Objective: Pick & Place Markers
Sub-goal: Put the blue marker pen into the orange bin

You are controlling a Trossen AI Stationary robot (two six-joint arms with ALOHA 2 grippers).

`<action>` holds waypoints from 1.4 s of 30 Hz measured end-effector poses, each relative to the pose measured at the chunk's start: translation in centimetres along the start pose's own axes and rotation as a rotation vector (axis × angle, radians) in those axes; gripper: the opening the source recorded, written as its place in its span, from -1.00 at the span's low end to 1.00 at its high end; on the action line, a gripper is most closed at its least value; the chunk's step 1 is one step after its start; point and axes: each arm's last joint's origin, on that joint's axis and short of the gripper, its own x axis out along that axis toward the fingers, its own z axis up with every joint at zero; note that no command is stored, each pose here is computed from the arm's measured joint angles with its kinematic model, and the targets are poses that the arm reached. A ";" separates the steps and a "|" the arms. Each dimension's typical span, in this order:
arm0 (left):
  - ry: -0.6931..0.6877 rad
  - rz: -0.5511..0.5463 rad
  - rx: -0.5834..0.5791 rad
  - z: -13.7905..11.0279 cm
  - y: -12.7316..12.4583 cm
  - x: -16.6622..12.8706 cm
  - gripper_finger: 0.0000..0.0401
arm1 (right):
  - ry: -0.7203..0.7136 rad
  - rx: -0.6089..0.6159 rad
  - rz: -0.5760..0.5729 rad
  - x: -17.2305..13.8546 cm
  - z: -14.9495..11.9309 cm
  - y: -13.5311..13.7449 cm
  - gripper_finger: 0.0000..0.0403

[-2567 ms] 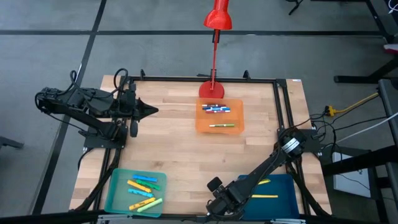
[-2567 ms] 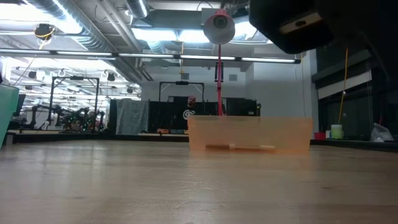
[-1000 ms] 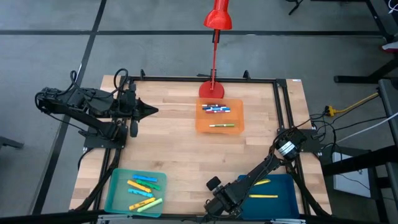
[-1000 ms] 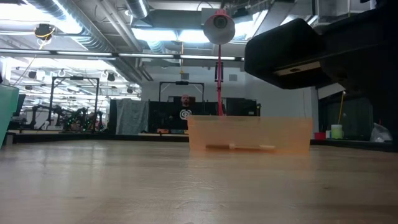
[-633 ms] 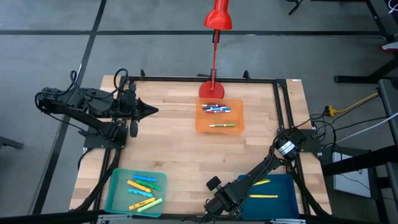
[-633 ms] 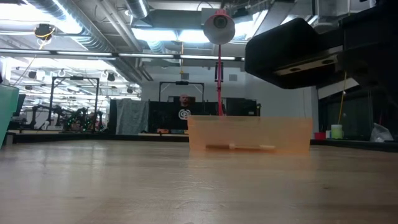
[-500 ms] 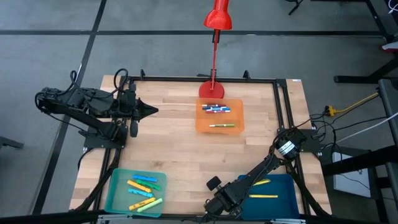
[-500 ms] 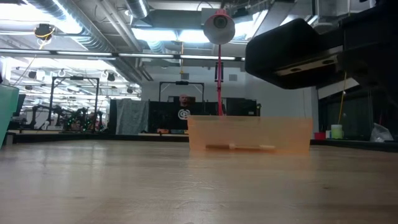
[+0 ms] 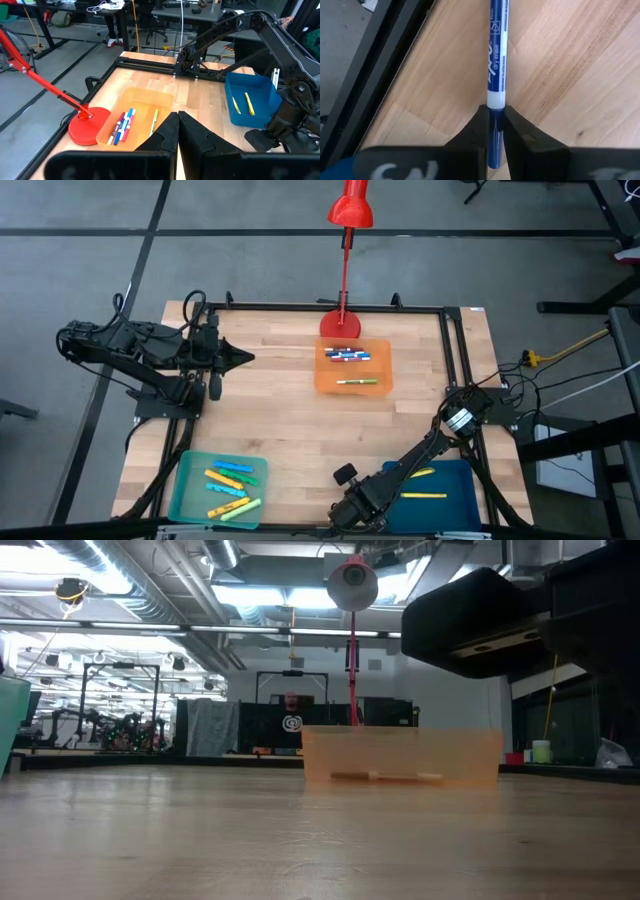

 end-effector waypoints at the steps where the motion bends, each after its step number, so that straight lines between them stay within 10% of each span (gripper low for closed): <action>1: -0.001 -0.001 0.000 0.0 0.0 0.0 -0.98 | -0.001 0.005 -0.004 -0.1 0.1 -0.1 -0.83; 42: -0.038 -0.055 -0.004 0.2 0.5 -1.4 -0.98 | 0.125 0.289 -0.265 -4.7 -2.3 -7.8 -0.83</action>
